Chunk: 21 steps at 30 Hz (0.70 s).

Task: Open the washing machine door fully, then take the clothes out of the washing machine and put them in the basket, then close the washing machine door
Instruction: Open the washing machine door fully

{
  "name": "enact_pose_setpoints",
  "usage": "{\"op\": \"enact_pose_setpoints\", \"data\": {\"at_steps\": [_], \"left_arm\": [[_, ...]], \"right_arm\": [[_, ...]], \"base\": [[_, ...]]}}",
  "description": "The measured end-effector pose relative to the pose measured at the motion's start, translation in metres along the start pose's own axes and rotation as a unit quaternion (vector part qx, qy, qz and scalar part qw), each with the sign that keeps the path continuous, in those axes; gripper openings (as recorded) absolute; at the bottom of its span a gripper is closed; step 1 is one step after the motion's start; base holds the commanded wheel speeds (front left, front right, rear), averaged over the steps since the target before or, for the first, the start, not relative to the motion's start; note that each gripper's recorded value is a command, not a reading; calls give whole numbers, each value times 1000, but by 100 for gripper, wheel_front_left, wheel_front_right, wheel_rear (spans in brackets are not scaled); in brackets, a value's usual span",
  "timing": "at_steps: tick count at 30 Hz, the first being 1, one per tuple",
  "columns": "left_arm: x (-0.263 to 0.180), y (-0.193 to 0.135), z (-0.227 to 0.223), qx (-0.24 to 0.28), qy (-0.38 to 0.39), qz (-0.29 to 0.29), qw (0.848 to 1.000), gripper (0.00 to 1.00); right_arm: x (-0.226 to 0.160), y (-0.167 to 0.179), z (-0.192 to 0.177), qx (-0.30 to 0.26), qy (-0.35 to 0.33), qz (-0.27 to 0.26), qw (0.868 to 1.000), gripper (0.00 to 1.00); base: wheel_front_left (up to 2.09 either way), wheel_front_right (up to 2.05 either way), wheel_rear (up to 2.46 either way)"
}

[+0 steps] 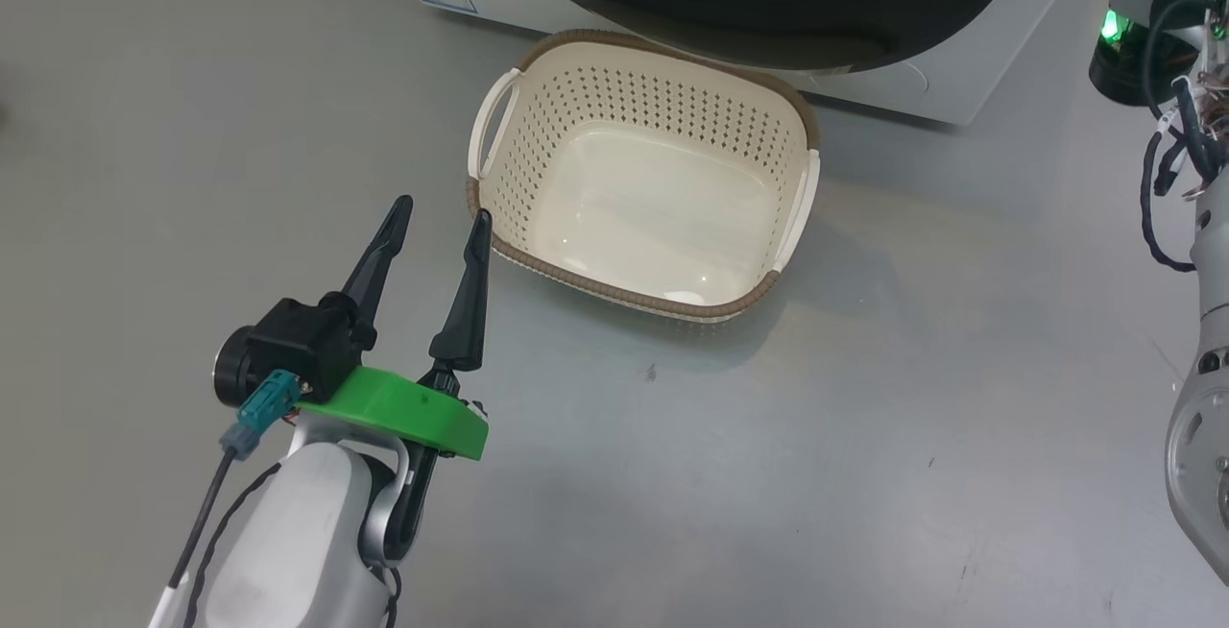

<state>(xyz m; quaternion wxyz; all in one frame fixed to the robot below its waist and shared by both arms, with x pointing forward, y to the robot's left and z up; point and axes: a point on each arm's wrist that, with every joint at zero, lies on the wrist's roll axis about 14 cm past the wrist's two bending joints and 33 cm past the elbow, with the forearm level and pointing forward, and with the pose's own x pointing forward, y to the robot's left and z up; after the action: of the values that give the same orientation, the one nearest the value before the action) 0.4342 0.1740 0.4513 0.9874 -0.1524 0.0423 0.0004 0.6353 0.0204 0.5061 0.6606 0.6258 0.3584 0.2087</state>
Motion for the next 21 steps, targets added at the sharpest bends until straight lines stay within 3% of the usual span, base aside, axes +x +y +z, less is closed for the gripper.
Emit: {"op": "enact_pose_setpoints", "data": {"at_steps": [13,17,21], "left_arm": [[-4,-5,2,-3,-4,-5,1000,100],[-4,-5,1,-4,-2,-5,1000,100],[-5,-5,3,-4,-4,-5,1000,100]], "right_arm": [[-6,5,-5,-18,2,-5,1000,0],[-7,11,-1,-47,-14,6,999,0],[-15,11,11,-136,-41,0,990,0]], "base": [[0,0,0],[0,0,0],[0,0,0]]}}
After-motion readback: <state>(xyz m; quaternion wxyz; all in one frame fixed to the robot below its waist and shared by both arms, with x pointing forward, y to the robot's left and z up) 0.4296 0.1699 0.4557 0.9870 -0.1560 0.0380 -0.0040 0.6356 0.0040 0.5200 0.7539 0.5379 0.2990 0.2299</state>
